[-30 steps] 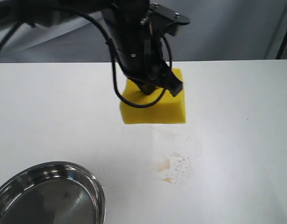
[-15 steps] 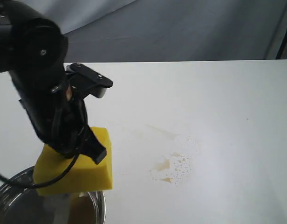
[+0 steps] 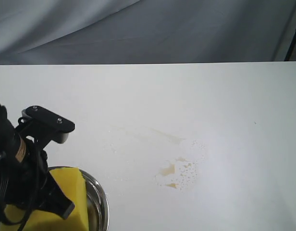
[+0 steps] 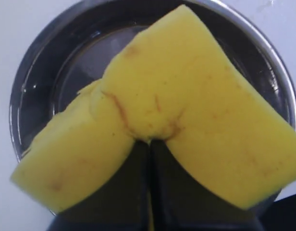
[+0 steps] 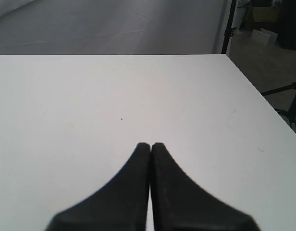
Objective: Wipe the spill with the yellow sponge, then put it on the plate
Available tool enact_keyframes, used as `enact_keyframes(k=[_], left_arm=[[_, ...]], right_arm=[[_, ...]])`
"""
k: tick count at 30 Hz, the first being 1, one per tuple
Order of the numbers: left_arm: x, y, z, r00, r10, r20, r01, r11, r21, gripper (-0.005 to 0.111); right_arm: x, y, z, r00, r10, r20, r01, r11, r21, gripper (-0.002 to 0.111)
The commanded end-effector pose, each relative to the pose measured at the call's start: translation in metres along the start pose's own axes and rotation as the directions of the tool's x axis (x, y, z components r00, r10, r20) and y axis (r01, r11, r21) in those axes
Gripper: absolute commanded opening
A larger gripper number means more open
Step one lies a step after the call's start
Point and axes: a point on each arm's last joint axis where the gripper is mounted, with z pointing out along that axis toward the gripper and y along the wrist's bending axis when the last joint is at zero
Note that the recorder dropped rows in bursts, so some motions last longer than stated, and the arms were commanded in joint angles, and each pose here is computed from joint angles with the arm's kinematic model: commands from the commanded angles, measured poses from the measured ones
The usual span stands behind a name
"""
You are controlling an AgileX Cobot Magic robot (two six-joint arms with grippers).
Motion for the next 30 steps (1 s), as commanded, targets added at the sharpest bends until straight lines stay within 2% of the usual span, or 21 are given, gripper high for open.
enact_keyframes(k=[1,6,9,13,17,20,24,26,29,30], left_arm=[[0.008,-0.001,0.02,0.997,-0.044,0.06,0.042,0.999,0.026,0.0],[0.016,-0.001,0.037,0.995,-0.039,0.091,0.036,0.999,0.036,0.001],[0.016,-0.001,0.037,0.994,-0.061,0.091,0.058,0.998,0.039,0.006],[0.015,-0.001,0.037,0.993,-0.06,0.105,0.055,0.998,0.043,0.024],[0.015,-0.001,0.037,0.993,-0.06,0.105,0.055,0.998,0.043,0.047],[0.007,-0.002,0.029,0.988,-0.067,0.136,0.06,0.997,0.053,0.053],[-0.02,-0.004,0.0,0.962,-0.105,0.25,0.088,0.993,0.078,0.047],[-0.035,-0.001,-0.018,0.93,-0.141,0.34,0.125,0.99,0.068,0.032],[-0.053,0.014,-0.036,0.914,-0.09,0.395,0.12,0.991,-0.052,0.002],[-0.058,0.022,-0.039,0.916,-0.089,0.392,0.132,0.988,-0.084,0.001]], right_arm=[[0.0,0.0,0.0,1.0,-0.015,0.006,0.015,1.0,0.0,0.0],[0.0,0.0,0.0,1.0,-0.015,0.006,0.015,1.0,0.0,0.0],[0.0,0.0,0.0,1.0,-0.015,0.006,0.015,1.0,0.0,0.0],[0.0,0.0,0.0,1.0,-0.015,0.006,0.015,1.0,0.0,0.0],[0.0,0.0,0.0,1.0,-0.015,0.006,0.015,1.0,0.0,0.0],[0.0,0.0,0.0,1.0,-0.015,0.006,0.015,1.0,0.0,0.0],[0.0,0.0,0.0,1.0,-0.015,0.006,0.015,1.0,0.0,0.0],[0.0,0.0,0.0,1.0,-0.015,0.006,0.015,1.0,0.0,0.0],[0.0,0.0,0.0,1.0,-0.015,0.006,0.015,1.0,0.0,0.0],[0.0,0.0,0.0,1.0,-0.015,0.006,0.015,1.0,0.0,0.0]])
